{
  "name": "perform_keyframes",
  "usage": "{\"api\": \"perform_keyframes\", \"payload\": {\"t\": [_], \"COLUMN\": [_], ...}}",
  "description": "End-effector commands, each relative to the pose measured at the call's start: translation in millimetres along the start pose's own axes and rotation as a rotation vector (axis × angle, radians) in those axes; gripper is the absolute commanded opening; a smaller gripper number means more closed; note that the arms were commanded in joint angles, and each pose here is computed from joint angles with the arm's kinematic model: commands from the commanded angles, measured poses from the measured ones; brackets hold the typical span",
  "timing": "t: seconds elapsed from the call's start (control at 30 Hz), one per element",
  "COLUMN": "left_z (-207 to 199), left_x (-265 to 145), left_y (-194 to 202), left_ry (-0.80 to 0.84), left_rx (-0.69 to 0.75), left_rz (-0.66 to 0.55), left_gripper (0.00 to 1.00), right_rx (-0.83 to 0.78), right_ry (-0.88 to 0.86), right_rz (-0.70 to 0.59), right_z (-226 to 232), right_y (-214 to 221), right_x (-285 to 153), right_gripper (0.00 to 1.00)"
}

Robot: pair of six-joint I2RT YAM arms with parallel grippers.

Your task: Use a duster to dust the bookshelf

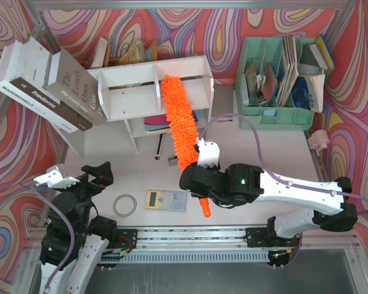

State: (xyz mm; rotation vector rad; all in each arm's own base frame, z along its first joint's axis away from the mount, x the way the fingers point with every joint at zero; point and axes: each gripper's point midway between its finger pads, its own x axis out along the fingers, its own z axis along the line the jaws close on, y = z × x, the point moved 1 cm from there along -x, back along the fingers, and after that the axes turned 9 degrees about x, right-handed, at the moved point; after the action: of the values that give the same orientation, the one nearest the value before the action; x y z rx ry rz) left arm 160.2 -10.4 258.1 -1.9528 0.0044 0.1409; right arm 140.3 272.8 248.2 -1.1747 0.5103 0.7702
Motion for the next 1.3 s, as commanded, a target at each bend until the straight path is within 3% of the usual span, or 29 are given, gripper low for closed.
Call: {"api": "perform_keyframes", "payload": {"t": [0.0,0.37,0.87,1.27], "left_z": [4,3,3,3], "left_x": [2,3,2,3], "left_y": [2,3,2,3], "left_ry": [-0.022,-0.018,-0.021,-0.021], "left_rx": [-0.005,-0.008,-0.006,-0.007], "left_rz": [-0.003,-0.001,-0.001,0.003], "left_gripper": [0.98,0.98,0.98,0.98], "right_rx": [0.0,0.092,-0.024,0.063], "right_ry": [-0.123,0.077,-0.148,0.018], "right_rz": [-0.048,-0.137,-0.08,-0.136], "right_z": [31,-50,37,-36], "right_y": [-19,-33,-27,-33], "right_x": [-9,-34,-12,-30], "right_gripper": [0.0,0.0,0.0,0.0]}}
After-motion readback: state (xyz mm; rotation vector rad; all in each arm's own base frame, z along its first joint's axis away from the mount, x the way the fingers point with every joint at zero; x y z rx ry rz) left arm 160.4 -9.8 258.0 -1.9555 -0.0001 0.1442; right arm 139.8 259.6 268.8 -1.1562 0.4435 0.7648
